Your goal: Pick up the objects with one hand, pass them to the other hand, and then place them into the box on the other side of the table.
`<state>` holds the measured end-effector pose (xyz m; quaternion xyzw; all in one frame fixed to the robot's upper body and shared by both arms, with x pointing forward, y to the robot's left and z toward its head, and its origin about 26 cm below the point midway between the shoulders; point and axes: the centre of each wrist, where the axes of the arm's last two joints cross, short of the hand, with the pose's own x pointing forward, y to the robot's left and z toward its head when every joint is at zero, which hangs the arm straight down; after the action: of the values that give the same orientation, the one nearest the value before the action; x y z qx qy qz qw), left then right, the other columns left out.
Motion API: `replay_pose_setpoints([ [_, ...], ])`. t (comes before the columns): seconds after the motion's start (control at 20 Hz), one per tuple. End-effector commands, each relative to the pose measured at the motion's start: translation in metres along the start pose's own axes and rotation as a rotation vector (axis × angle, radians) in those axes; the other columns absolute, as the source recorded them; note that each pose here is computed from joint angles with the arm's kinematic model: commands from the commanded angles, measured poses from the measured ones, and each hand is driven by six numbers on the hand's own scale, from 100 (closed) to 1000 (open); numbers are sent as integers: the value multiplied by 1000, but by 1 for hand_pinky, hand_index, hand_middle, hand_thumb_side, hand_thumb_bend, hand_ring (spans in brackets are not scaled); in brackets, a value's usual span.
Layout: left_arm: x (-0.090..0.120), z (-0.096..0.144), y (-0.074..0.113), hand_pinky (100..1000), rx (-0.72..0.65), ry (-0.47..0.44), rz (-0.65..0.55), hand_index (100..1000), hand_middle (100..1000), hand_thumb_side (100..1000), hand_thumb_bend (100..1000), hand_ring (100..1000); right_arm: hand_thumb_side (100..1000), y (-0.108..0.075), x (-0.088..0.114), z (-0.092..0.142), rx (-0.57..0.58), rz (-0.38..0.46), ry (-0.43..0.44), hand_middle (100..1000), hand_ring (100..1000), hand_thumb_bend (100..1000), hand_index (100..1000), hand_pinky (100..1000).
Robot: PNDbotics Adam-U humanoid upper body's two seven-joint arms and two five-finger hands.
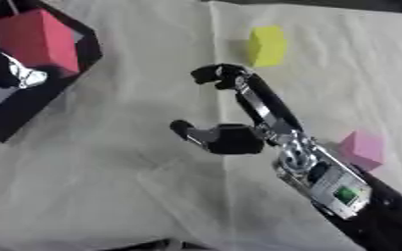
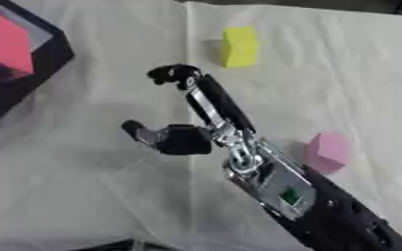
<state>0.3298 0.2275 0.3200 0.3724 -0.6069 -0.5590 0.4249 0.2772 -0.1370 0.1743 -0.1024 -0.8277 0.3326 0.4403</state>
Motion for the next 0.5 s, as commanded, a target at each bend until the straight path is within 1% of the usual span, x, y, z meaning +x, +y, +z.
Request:
replay_pose_setpoints([
  [0.05, -17, 8, 16, 684, 78, 62, -27, 414, 523, 100, 318, 533, 358, -6, 6, -3, -24, 0, -64, 706, 845, 529, 802, 835],
  [0.25, -36, 8, 15, 683, 113, 130, -36, 413, 523, 100, 320, 533, 359, -7, 6, -3, -30, -8, -79, 704, 845, 528, 801, 836],
  [0.5, -49, 11, 16, 684, 143, 167, -29, 412, 523, 100, 328, 533, 359, -8, 6, -4, -34, -14, -91, 704, 844, 528, 801, 836],
])
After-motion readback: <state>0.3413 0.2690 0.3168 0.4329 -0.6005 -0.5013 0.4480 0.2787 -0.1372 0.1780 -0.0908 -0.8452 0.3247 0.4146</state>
